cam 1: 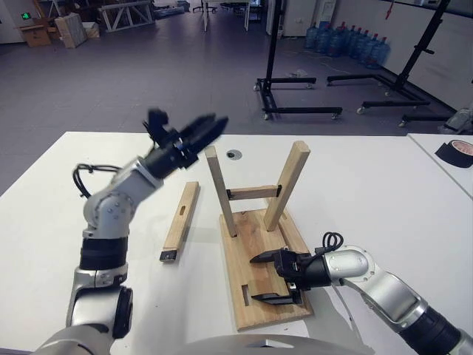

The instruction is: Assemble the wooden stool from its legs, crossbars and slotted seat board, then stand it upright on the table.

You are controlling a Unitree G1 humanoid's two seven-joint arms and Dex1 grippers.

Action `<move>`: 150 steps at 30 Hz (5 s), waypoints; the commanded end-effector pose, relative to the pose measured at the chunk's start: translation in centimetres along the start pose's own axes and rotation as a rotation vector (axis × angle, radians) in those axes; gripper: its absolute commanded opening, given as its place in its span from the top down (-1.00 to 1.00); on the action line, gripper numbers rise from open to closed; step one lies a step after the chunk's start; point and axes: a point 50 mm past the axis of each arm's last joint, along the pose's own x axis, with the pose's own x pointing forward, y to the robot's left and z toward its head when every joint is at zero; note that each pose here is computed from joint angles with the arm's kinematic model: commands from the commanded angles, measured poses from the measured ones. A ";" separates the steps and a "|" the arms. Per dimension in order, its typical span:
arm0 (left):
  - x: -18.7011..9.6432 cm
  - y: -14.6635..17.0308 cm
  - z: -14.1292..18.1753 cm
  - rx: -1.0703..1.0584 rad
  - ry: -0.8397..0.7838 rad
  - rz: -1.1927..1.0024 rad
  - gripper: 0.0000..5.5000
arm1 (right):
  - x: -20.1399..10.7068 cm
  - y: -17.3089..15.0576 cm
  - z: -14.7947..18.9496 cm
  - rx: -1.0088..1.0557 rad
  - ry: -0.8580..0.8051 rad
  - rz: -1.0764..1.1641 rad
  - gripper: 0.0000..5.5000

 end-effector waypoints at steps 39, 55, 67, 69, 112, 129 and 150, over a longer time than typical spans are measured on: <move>-1.2 -0.4 -4.2 -0.033 0.142 0.179 -0.41 | -3.7 -1.1 2.6 0.006 -0.027 -0.155 -0.39; -1.1 0.6 -6.5 -0.030 0.218 0.212 -0.41 | -13.0 -9.3 11.1 0.085 -0.686 -0.836 -0.39; 0.0 0.9 -7.1 0.050 0.276 0.174 -0.41 | -6.0 -10.3 10.0 0.074 -0.507 -0.940 -0.39; 0.1 0.9 -7.1 0.067 0.283 0.173 -0.41 | -5.0 -9.9 9.9 0.055 -0.451 -0.935 -0.39; -1.6 2.3 -6.5 0.170 0.296 0.233 -0.41 | -5.6 -10.4 13.0 -0.116 -0.485 -1.078 -0.39; -8.2 0.0 -0.7 0.305 0.044 0.495 -0.41 | -8.3 -4.4 13.1 0.205 -0.943 -0.574 -0.39; -25.3 6.9 -5.2 0.385 0.572 1.246 -0.41 | -2.9 0.1 4.6 0.421 -0.562 -0.365 -0.39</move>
